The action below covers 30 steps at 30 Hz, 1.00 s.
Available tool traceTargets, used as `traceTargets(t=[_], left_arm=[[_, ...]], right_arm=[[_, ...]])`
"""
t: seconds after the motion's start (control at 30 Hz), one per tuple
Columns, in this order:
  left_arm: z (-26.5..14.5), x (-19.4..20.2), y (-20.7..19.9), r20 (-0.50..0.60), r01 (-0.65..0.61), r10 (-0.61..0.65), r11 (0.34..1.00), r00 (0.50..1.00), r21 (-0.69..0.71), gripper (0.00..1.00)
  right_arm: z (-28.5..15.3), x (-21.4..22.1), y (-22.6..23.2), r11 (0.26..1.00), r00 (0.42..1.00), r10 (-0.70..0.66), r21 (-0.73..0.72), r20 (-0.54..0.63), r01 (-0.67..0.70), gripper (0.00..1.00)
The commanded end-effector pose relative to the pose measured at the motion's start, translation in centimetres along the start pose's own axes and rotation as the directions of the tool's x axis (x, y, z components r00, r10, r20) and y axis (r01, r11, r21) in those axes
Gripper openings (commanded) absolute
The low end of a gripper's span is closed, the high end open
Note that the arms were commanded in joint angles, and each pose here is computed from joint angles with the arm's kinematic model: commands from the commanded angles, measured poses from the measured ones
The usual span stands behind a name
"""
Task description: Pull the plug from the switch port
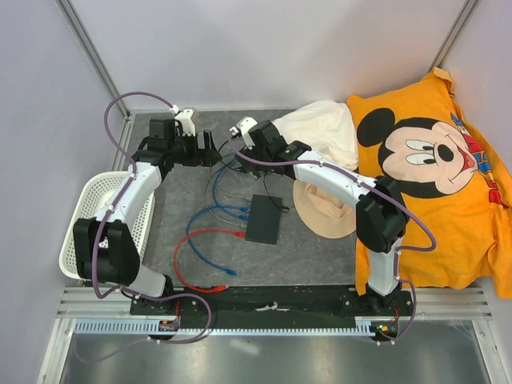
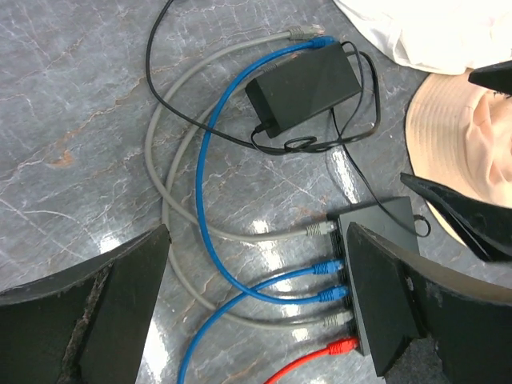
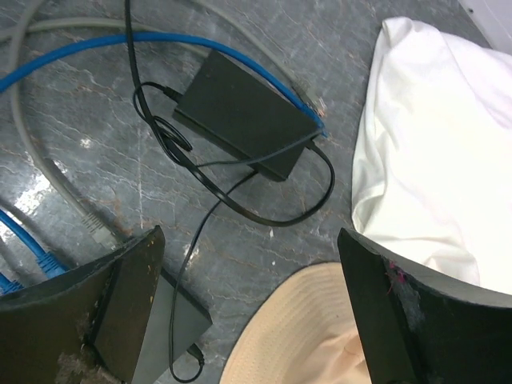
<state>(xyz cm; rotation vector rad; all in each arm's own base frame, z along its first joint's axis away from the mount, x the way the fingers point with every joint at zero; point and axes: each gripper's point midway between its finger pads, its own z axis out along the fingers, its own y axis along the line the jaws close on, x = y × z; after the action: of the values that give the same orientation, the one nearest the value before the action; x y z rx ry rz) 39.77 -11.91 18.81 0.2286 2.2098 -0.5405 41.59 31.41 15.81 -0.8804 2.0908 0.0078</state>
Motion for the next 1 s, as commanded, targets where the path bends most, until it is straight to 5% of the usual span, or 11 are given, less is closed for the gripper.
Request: traceTargets(t=[0.0,0.27,0.47,0.5,0.57,0.63,0.73,0.97], left_arm=[[1.5,-2.5,-0.6,0.055,0.040,-0.041,0.999,0.998,0.031,0.99],[2.6,-3.7,-1.2,0.053,0.083,-0.086,0.995,0.995,0.059,0.99],[2.1,-3.4,-1.0,0.062,0.050,-0.052,0.998,0.997,0.044,0.99],[2.0,-3.4,-1.0,0.062,0.044,-0.047,0.998,0.997,0.041,0.99],[2.3,-3.2,-0.8,0.056,0.039,-0.040,0.999,0.998,0.033,0.99],[2.3,-3.0,-0.5,0.053,0.039,-0.040,0.999,0.998,0.022,0.99],[2.5,-2.0,-0.1,0.029,0.071,-0.072,0.997,0.997,0.003,0.98],[2.2,1.0,0.8,-0.006,0.207,-0.207,0.978,0.978,-0.011,0.98]], right_arm=[[-0.4,-2.4,-0.6,0.999,0.999,-0.018,-0.032,0.049,0.020,0.98],[-0.4,0.3,-1.5,0.988,0.989,-0.147,-0.045,-0.031,0.145,0.98],[-0.8,2.3,1.8,0.938,0.981,-0.182,-0.310,-0.068,0.153,0.96],[-0.7,2.7,2.0,0.930,0.980,-0.186,-0.334,-0.076,0.151,0.91],[-0.1,3.7,3.1,0.906,0.972,-0.216,-0.391,-0.093,0.164,0.57],[0.8,4.8,3.9,0.892,0.967,-0.225,-0.424,-0.122,0.155,0.10],[1.1,6.0,6.0,0.841,0.959,-0.255,-0.518,-0.127,0.155,0.00],[0.3,8.9,9.8,0.768,0.946,-0.290,-0.626,-0.148,0.137,0.00]])
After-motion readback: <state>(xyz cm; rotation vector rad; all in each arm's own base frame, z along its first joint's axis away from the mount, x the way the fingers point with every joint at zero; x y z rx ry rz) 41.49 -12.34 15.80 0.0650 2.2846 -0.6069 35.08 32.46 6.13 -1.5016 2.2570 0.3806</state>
